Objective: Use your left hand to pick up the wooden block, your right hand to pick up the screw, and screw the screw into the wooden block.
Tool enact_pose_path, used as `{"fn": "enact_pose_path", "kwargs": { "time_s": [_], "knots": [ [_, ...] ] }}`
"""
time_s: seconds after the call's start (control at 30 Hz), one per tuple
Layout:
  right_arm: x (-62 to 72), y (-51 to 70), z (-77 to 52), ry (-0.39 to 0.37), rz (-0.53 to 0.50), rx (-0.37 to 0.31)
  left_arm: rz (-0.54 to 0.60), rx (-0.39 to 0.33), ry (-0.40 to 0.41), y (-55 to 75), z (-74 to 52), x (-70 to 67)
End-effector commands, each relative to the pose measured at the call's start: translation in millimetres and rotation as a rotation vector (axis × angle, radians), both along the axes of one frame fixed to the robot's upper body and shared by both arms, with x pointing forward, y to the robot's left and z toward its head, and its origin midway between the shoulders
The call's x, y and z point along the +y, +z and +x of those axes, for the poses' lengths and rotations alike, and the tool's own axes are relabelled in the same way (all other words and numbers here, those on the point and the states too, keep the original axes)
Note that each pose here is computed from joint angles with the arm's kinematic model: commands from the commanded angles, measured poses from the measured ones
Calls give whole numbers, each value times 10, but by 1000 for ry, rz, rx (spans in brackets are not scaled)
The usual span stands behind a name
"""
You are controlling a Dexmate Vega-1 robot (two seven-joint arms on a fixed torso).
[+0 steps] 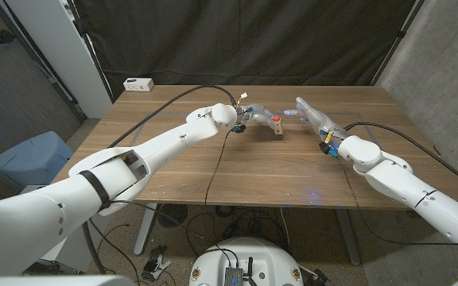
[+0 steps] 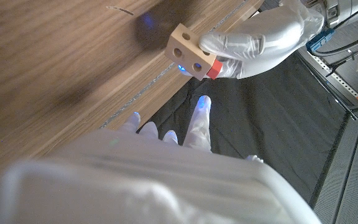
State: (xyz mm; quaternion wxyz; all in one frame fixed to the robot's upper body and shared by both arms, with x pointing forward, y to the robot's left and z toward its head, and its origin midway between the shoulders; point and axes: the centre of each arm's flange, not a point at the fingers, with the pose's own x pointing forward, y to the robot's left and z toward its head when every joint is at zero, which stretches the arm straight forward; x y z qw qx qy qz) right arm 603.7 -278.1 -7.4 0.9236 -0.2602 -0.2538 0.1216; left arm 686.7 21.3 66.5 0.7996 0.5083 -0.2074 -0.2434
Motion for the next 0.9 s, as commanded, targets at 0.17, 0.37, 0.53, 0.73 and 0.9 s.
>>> {"fn": "enact_pose_path", "kwargs": {
  "time_s": [0.17, 0.37, 0.53, 0.73, 0.9],
  "knots": [
    [134, 32, 118, 45, -14, 4, 3, 3, 3, -6, 11, 11],
    [163, 31, 139, 51, -16, 8, 2, 4, 4, -6, 19, 13],
    [187, 21, 154, 55, -15, 14, 2, 3, 4, -3, 24, 18],
    [209, 13, 162, 60, -19, 18, 2, 4, 4, -2, 30, 23],
    [228, 7, 167, 65, -19, 23, 1, 3, 4, 0, 34, 29]
  ]
}}
